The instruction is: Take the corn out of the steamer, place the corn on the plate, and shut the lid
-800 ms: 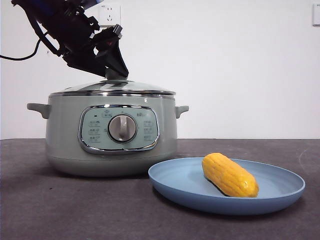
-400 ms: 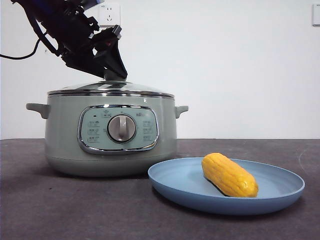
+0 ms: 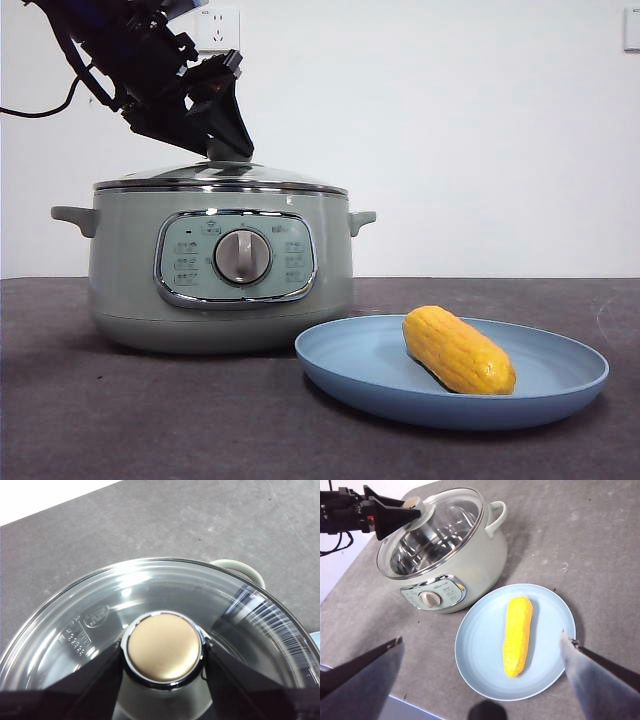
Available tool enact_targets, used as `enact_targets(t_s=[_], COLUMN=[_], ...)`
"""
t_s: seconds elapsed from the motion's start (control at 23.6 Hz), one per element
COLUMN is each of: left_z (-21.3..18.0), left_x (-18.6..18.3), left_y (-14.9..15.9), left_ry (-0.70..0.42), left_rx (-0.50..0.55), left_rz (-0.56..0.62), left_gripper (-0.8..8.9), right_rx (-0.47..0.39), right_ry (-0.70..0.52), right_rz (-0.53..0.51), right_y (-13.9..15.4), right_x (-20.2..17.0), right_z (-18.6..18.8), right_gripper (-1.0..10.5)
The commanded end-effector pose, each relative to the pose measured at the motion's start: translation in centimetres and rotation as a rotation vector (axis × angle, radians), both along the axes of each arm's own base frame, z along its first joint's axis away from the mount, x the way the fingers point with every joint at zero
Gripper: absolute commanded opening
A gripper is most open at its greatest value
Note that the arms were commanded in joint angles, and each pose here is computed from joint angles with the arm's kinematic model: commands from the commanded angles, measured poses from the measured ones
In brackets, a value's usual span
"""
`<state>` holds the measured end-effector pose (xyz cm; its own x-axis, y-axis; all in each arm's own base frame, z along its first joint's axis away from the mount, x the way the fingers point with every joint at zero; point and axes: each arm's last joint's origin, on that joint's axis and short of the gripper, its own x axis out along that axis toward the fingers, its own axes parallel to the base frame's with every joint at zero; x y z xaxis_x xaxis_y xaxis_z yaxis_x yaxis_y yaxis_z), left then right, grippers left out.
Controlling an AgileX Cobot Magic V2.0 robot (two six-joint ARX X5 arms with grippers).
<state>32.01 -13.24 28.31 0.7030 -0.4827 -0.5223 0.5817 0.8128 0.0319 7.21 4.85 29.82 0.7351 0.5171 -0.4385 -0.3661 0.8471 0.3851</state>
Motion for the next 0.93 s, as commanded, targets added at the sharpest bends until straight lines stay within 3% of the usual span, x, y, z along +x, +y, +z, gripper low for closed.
enact_targets(t_s=[0.04,0.13,0.68,0.93], left_z=[-0.7,-0.6,3.1,5.6], left_x=[-0.2,-0.2,-2.9,-7.1], left_y=[0.0,0.0,1.1,2.7], left_ry=[0.022,0.015,-0.050,0.031], left_rx=[0.035,0.033,-0.002,-0.020], left_rz=[-0.012,-0.012,-0.007,-0.008], left_gripper=[5.01,5.73,5.71,5.62], right_rx=[-0.009,-0.012,-0.057,-0.079], right_ry=[-0.006,-0.001,0.014,0.009], right_rz=[0.007,0.007,0.028,0.159], right_y=[0.0,0.0,-0.1,0.2], right_x=[0.0,0.0,-0.2,-0.4], right_z=[-0.1,-0.2,-0.5,-0.6], right_gripper=[5.9,5.9,5.9,5.9])
